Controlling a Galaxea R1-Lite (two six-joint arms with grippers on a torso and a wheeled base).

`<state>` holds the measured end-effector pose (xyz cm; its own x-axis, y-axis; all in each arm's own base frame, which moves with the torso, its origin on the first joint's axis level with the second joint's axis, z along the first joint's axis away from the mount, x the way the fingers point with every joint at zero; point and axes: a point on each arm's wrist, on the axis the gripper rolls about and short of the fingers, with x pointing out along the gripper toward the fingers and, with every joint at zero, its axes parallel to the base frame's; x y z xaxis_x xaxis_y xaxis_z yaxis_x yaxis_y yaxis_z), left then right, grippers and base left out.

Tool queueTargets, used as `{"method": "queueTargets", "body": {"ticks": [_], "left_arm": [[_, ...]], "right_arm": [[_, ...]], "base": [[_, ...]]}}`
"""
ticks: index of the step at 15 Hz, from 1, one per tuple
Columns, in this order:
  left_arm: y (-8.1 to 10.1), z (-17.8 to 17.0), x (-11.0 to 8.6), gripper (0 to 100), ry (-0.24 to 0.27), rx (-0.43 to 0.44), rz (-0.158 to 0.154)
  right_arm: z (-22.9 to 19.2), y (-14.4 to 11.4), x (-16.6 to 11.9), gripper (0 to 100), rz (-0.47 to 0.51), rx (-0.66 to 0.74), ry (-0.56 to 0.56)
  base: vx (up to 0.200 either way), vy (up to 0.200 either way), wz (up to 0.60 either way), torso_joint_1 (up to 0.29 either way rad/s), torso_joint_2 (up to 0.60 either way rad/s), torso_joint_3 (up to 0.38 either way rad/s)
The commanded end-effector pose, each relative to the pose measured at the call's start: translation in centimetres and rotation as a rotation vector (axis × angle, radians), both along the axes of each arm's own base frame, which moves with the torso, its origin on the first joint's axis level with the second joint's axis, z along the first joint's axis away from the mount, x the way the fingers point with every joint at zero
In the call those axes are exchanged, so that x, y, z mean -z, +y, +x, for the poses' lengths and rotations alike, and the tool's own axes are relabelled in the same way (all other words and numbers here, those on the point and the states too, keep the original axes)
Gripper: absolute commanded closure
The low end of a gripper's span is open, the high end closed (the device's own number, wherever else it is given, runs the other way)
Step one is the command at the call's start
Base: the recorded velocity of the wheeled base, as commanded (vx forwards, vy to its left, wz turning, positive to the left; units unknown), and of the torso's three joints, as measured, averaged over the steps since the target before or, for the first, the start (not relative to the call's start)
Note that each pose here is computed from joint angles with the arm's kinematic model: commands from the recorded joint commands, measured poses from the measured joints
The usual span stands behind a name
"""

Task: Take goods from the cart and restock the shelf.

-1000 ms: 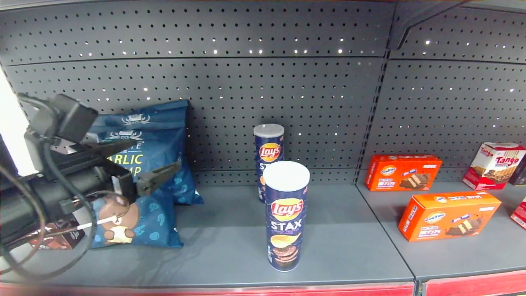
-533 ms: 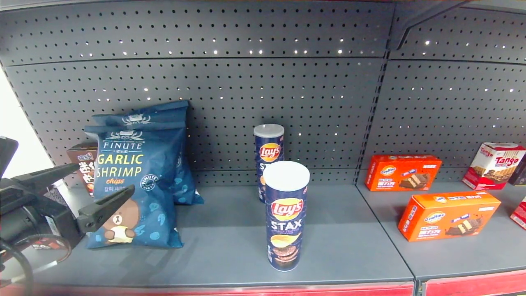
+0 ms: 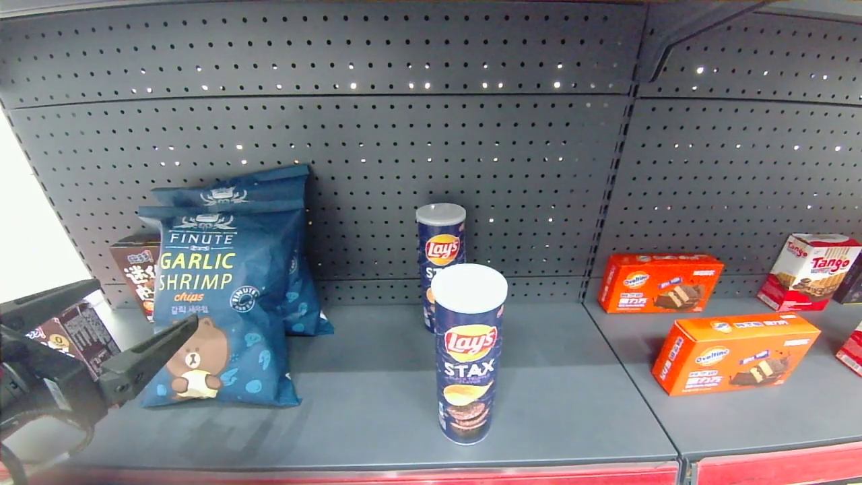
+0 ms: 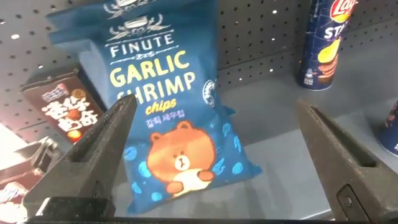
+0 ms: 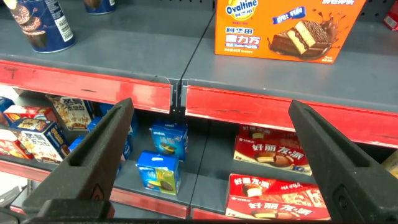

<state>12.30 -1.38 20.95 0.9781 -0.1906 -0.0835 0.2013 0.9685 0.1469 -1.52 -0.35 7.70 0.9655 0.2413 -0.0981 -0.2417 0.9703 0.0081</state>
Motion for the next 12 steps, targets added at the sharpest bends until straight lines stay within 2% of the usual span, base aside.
{"method": "queueTargets", "body": {"ticks": [1, 3, 4, 5, 10, 12], "left_arm": [[0.1, -0.5, 0.2, 0, 0.002, -0.013, 0.002], [0.1, -1.1, 0.2, 0, 0.002, -0.011, 0.002], [0.1, -1.4, 1.1, 0, 0.043, -0.008, 0.006], [0.1, -1.6, 1.4, 0, 0.052, 0.001, 0.006], [-0.4, -1.5, 1.3, 0, 0.054, 0.038, 0.007], [-0.5, -1.5, 0.8, 0, 0.033, 0.047, 0.0]], "right_arm": [[0.0, 0.0, 0.0, 0, 0.0, -0.001, 0.001], [0.0, 0.0, 0.0, 0, 0.0, -0.001, 0.001], [0.0, 0.0, 0.0, 0, -0.002, -0.001, 0.001], [0.0, 0.0, 0.0, 0, 0.0, -0.001, 0.001], [0.0, 0.0, 0.0, 0, 0.0, -0.001, 0.001], [0.0, 0.0, 0.0, 0, 0.0, -0.001, 0.001]], "base": [[0.0, 0.0, 0.0, 0.0, 0.0, 0.0], [0.0, 0.0, 0.0, 0.0, 0.0, 0.0], [0.0, 0.0, 0.0, 0.0, 0.0, 0.0], [0.0, 0.0, 0.0, 0.0, 0.0, 0.0], [0.0, 0.0, 0.0, 0.0, 0.0, 0.0], [0.0, 0.0, 0.0, 0.0, 0.0, 0.0]]}}
